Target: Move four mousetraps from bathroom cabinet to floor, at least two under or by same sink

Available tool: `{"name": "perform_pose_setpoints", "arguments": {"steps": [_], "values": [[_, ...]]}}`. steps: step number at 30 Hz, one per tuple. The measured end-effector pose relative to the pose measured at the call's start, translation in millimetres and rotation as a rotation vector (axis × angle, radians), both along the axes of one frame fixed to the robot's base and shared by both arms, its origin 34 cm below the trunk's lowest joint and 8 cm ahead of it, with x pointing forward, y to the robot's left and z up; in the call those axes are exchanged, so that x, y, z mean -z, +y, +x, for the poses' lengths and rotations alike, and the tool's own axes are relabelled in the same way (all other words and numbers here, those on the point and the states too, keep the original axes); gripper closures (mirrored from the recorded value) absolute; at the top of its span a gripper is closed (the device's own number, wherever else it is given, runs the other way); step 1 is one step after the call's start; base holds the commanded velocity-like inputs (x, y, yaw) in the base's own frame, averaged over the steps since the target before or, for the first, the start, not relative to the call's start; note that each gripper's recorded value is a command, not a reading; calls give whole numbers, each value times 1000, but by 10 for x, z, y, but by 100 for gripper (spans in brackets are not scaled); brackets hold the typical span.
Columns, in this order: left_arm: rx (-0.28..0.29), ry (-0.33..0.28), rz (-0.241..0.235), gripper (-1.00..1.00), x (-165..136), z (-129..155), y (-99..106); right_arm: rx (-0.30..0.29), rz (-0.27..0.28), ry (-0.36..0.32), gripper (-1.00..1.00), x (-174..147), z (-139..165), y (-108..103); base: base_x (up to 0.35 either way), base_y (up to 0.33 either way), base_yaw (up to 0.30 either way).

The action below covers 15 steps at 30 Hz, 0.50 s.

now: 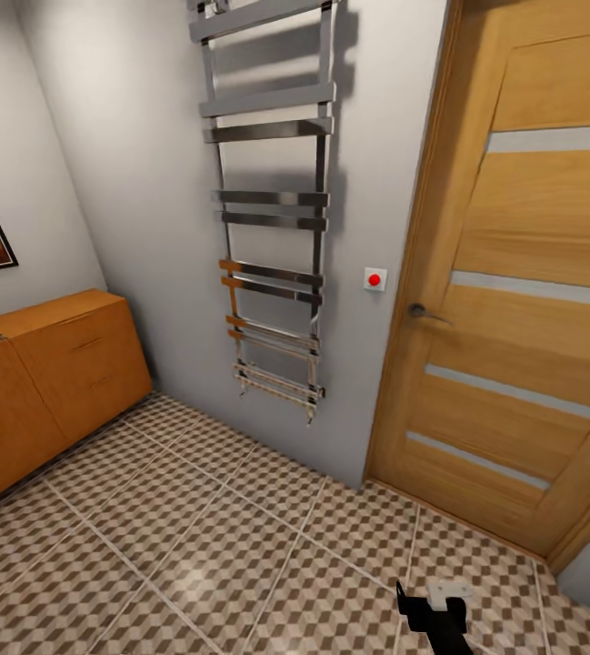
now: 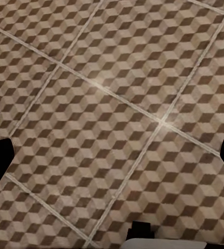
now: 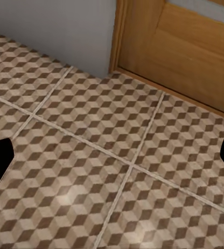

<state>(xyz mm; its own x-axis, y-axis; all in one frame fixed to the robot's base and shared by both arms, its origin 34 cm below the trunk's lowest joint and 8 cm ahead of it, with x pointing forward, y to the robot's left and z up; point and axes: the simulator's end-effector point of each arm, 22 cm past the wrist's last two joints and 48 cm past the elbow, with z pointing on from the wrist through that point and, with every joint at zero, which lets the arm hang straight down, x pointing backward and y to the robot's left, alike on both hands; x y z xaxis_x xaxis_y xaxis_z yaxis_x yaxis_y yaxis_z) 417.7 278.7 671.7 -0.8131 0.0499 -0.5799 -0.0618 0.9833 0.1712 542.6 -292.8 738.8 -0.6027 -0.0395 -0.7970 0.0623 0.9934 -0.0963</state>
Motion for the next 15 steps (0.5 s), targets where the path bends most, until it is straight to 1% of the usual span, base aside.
{"name": "perform_pose_setpoints", "arguments": {"steps": [7, 15], "values": [[0, 0, 0, -100, 0, -3, 0, -2, 5, 0, -100, 1, 0, 41, 168, 0, 289], [-1, -1, 3, -100, -3, 0, 21, -2, 6, 0, -100, 1, 0, 50, 246, 0, 289]]}}
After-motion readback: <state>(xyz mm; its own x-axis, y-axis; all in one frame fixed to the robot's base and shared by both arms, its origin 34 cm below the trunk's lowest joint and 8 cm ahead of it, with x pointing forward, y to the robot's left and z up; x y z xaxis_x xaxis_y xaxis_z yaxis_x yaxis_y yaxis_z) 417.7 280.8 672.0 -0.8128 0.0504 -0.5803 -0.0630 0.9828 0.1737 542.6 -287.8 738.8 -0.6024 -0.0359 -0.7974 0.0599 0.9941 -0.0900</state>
